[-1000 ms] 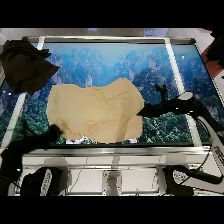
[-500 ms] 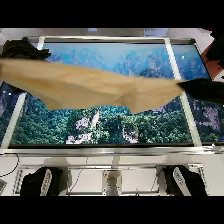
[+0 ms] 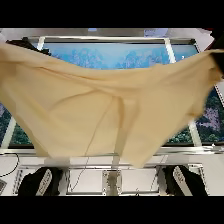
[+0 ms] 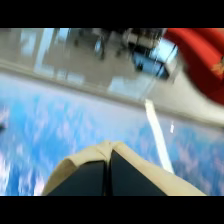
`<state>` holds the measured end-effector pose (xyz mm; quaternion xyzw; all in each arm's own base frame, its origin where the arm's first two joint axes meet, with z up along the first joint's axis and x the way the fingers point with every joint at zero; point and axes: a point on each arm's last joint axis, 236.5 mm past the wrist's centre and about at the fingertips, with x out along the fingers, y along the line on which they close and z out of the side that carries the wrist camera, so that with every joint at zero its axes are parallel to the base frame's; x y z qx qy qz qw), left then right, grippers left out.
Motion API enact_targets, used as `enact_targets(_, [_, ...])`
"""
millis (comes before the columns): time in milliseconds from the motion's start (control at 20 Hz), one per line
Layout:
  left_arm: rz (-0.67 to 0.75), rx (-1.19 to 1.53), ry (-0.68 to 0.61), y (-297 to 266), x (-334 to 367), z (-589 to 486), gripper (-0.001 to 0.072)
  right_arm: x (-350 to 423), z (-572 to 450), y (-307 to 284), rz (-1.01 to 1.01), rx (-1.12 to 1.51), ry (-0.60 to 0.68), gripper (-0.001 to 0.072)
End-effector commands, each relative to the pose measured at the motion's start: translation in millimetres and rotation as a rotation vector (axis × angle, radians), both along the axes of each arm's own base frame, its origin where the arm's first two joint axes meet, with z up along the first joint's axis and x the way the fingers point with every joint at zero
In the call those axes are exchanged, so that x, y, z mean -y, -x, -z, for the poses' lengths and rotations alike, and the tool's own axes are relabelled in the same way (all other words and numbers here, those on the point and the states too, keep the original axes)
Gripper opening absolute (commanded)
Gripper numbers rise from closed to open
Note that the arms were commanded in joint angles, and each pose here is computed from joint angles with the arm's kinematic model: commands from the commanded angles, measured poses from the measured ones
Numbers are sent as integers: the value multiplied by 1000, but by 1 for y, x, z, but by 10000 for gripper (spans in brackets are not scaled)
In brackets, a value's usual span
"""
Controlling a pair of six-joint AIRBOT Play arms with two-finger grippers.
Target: Fold the shirts.
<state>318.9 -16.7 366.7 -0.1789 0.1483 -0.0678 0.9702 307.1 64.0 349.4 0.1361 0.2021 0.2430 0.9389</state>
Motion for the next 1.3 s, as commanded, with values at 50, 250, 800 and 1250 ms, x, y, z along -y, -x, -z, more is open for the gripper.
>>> enact_targets(50, [145, -416, 5, -90, 6, 154, 14, -16, 152, -77, -82, -369, -79, 28])
enact_targets(250, [136, -594, 112, -179, 23, 289, 28, -32, 266, -157, 40, -438, -12, 29])
enact_targets(800, [-45, -171, 96, -221, -30, 150, 702, 46, 259, -214, 312, -241, 106, 497])
enact_targets(1250, [-136, -534, -3, -3, -35, 228, 701, 115, 383, -3, 253, -1001, -24, 483])
